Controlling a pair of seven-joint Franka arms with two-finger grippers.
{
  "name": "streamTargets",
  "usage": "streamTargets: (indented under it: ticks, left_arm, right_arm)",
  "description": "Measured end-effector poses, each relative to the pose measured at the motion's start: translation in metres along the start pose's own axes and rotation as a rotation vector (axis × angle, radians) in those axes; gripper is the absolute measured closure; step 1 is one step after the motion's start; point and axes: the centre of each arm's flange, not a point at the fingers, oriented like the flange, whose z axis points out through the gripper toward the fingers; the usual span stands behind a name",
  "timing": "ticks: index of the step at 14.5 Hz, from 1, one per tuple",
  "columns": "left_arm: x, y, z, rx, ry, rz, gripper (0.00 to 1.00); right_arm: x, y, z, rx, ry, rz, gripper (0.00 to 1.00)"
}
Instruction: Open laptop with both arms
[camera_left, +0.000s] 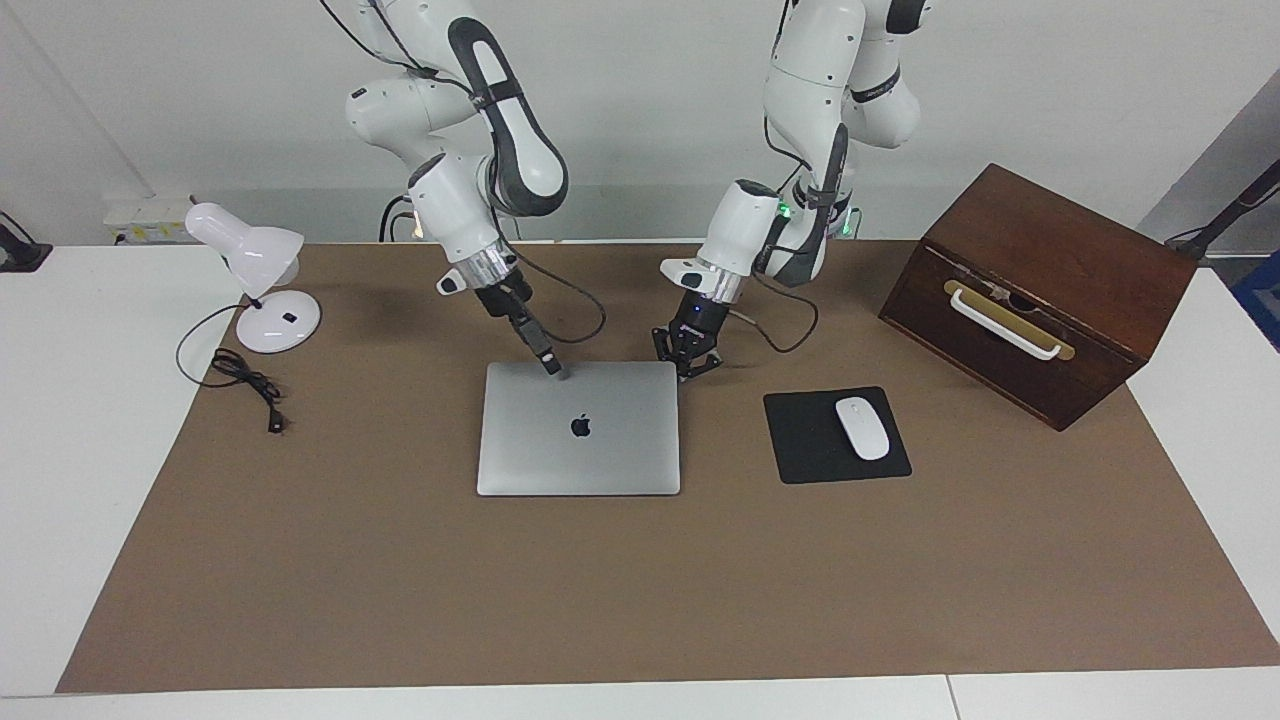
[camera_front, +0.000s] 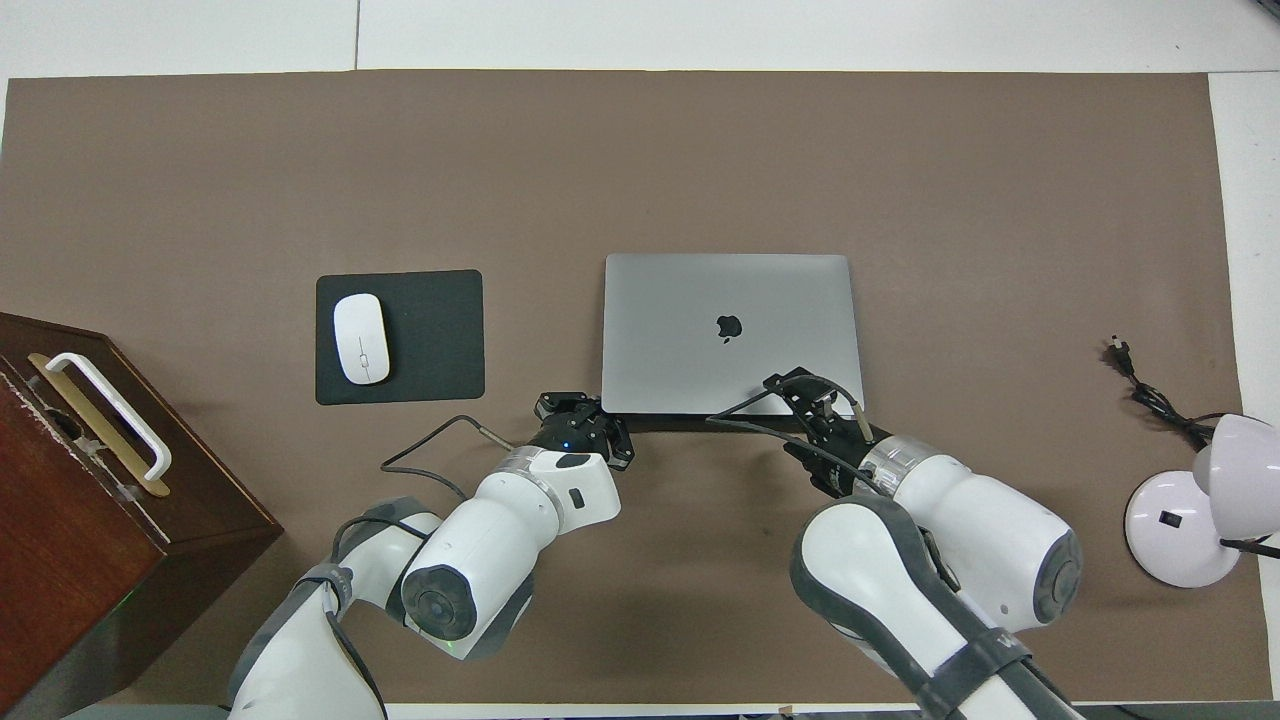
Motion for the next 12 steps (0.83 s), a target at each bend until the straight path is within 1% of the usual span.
streamTargets:
  ticks: [12]
  left_arm:
    - [0.0, 0.0002, 0.0, 0.0, 0.0, 0.0, 0.99]
  right_arm:
    - [0.0, -0.0034, 0.0001, 0.005, 0.0, 0.0, 0.0]
